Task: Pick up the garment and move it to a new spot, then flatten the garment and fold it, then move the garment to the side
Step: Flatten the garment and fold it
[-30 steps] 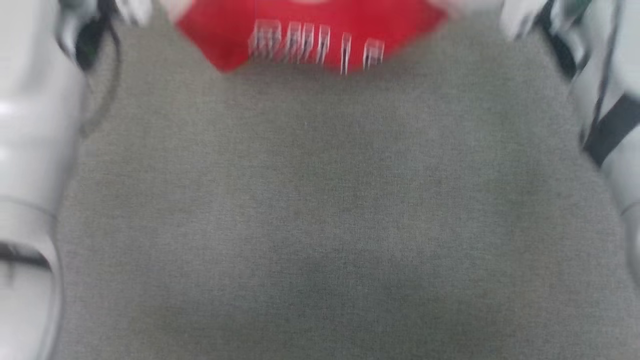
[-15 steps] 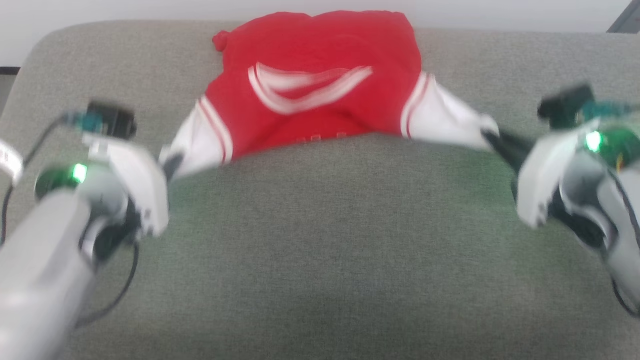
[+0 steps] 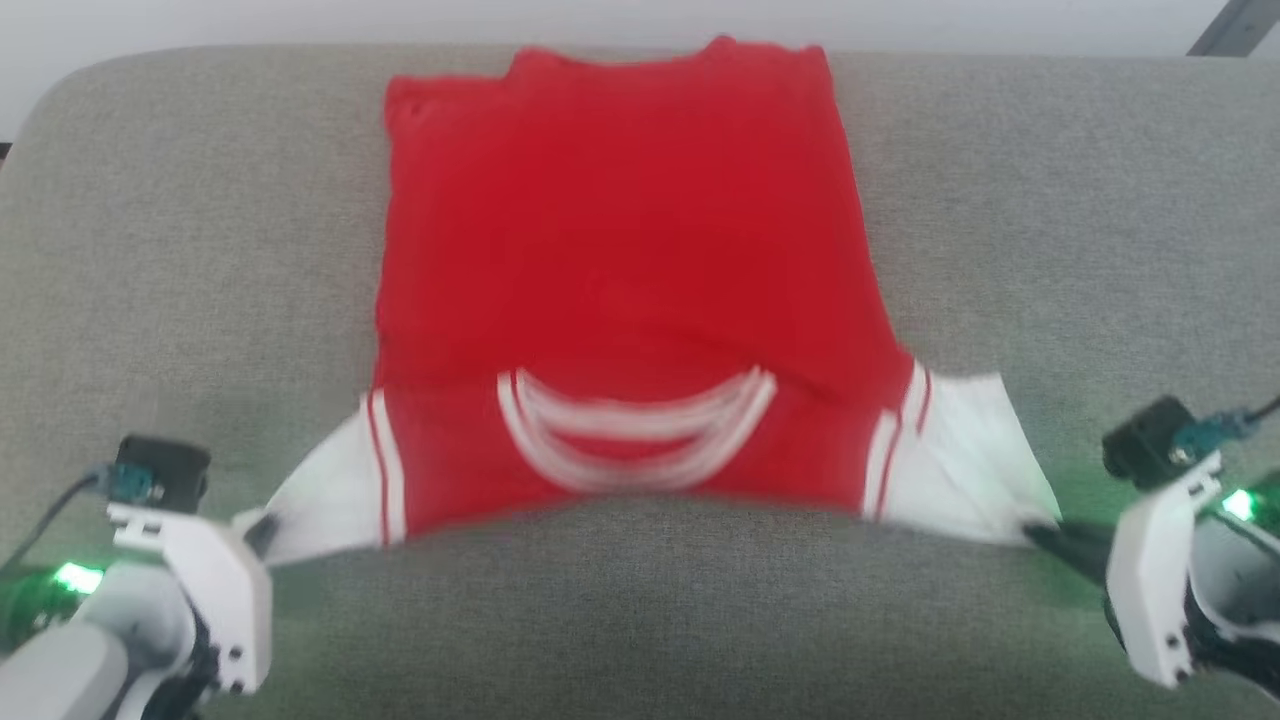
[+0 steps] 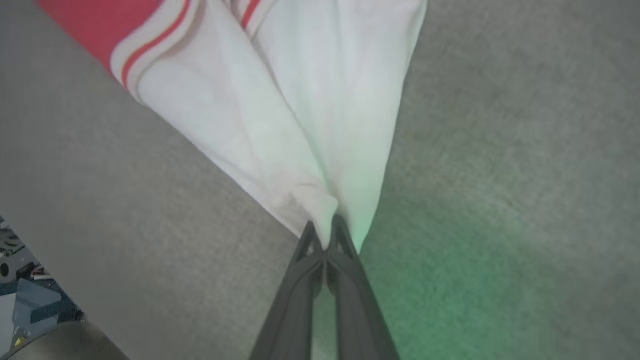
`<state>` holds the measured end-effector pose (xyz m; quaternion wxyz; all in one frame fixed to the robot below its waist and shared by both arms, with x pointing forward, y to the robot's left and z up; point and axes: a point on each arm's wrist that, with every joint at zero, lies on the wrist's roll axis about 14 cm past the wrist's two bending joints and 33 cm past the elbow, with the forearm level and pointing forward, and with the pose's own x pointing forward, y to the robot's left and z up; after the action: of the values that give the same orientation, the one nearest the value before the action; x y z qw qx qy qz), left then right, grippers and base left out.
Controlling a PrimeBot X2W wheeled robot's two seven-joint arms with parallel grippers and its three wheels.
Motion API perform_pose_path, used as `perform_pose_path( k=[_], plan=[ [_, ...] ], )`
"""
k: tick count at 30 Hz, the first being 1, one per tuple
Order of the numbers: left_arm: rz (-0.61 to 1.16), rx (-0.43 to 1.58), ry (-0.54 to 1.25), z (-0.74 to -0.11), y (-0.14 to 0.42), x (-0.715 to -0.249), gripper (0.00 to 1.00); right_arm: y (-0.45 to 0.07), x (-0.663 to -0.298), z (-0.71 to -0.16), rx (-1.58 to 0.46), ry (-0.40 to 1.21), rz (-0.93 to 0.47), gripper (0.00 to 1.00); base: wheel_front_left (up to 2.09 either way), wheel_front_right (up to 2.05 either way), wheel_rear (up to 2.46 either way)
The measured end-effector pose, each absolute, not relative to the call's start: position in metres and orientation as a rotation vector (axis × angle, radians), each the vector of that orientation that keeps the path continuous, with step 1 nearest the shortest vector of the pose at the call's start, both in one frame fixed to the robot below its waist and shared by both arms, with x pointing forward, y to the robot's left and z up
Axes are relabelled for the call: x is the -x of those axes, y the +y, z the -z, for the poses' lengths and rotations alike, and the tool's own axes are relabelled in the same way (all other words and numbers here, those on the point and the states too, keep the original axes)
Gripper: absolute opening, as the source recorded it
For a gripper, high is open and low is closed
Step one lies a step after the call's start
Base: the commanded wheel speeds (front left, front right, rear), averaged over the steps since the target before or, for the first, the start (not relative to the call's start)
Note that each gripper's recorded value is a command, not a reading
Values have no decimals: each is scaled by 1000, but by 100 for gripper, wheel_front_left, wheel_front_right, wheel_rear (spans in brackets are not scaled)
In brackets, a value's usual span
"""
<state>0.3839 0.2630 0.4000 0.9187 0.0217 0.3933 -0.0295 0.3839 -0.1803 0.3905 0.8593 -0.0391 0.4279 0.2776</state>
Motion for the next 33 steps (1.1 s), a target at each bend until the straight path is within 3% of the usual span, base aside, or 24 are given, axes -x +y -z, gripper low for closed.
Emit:
perform_pose_path(
  k=[10, 17, 18, 19, 20, 24, 33],
  plan=[
    [66, -10, 931, -376, 246, -341, 0, -190, -307, -370, -16, 1189, -614, 0, 0, 0, 0],
    [66, 45, 883, -376, 230, -349, 0, -190, -304, -361, -31, 1207, -600, 2, 0, 0, 0],
    [69, 51, 871, -377, 227, -351, 0, -190, -306, -360, -18, 1206, -599, 31, 0, 0, 0],
    [73, 58, 858, -377, 224, -355, 0, -189, -309, -358, -18, 1200, -597, 92, 0, 0, 0],
    [80, 64, 845, -378, 221, -358, 0, -187, -311, -357, -19, 1199, -598, 100, 0, 0, 0],
    [94, 89, 809, -380, 211, -368, 0, -173, -331, -364, -21, 1137, -626, 100, 0, 0, 0],
    [100, 111, 774, -381, 203, -375, 0, -162, -442, -437, 22, 755, -561, 100, 0, 0, 0]
  ],
)
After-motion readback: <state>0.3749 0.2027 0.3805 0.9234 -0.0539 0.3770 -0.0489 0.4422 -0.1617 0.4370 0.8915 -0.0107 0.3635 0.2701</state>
